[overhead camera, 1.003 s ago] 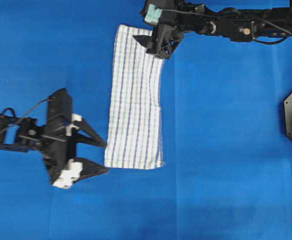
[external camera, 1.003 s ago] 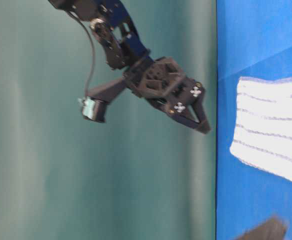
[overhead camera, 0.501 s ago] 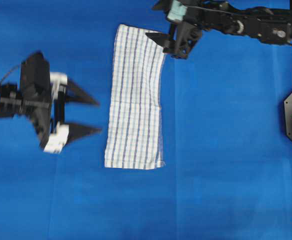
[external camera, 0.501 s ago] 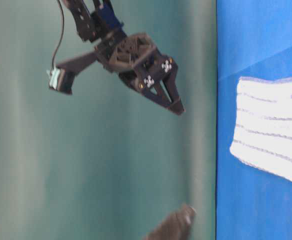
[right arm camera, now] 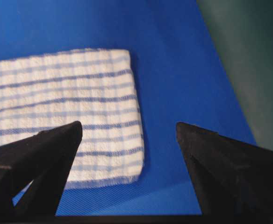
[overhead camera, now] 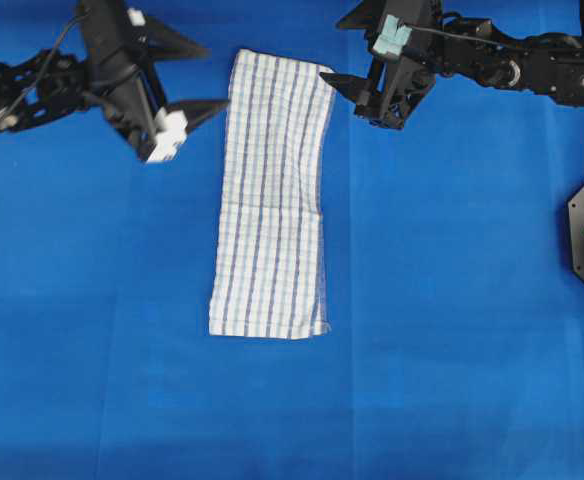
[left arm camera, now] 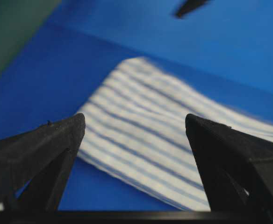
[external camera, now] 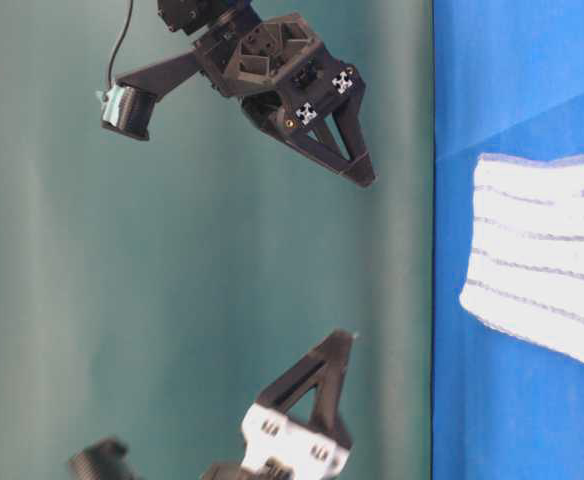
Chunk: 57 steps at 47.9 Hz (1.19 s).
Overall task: Fold the blue towel.
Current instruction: 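Move both grippers to the towel's far end and grasp its corners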
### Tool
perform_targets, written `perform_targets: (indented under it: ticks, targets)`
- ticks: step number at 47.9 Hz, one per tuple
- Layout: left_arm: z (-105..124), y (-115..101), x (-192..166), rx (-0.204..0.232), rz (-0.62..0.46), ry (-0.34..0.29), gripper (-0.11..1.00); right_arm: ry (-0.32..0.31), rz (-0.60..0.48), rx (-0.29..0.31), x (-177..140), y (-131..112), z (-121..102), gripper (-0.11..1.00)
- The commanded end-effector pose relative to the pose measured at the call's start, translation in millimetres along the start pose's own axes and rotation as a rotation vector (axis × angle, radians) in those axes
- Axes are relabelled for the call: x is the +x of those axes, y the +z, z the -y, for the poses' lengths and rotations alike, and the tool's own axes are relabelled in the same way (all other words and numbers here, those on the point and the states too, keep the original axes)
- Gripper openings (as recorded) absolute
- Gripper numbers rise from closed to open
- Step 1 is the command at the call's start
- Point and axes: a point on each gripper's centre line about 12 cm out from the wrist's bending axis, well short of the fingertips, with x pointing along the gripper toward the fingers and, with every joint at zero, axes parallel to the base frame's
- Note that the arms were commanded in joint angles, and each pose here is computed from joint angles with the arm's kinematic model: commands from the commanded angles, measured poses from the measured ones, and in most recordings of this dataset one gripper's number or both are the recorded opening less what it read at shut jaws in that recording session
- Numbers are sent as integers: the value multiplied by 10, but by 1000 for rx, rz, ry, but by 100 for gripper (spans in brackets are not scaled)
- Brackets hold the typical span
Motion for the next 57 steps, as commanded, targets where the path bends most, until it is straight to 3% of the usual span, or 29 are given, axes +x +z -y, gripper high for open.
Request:
perform_targets:
  ticks: [1, 12, 26, 44, 49, 53, 57]
  targets:
    - [-132, 78, 147, -1, 12, 38, 92, -32, 13, 17, 45, -1, 65, 92]
    - [-338, -32, 531, -12, -34, 94, 92, -84, -52, 37, 348, -276, 129, 92]
    - [-431, -394, 933, -15, -116, 125, 92, -100, -108, 47, 659, -460, 128, 92]
    - [-505, -617, 1061, -16, -138, 155, 88, -98, -163, 49, 864, -647, 102, 90]
    - [-497, -654, 1074, -14, -148, 153, 77, -96, -167, 46, 878, -663, 94, 84]
    - [-502, -668, 1073, -15, -152, 154, 55, -92, -165, 44, 881, -651, 74, 73]
    - [-496, -665, 1073, -10, -151, 152, 32, -87, -166, 41, 889, -642, 64, 52]
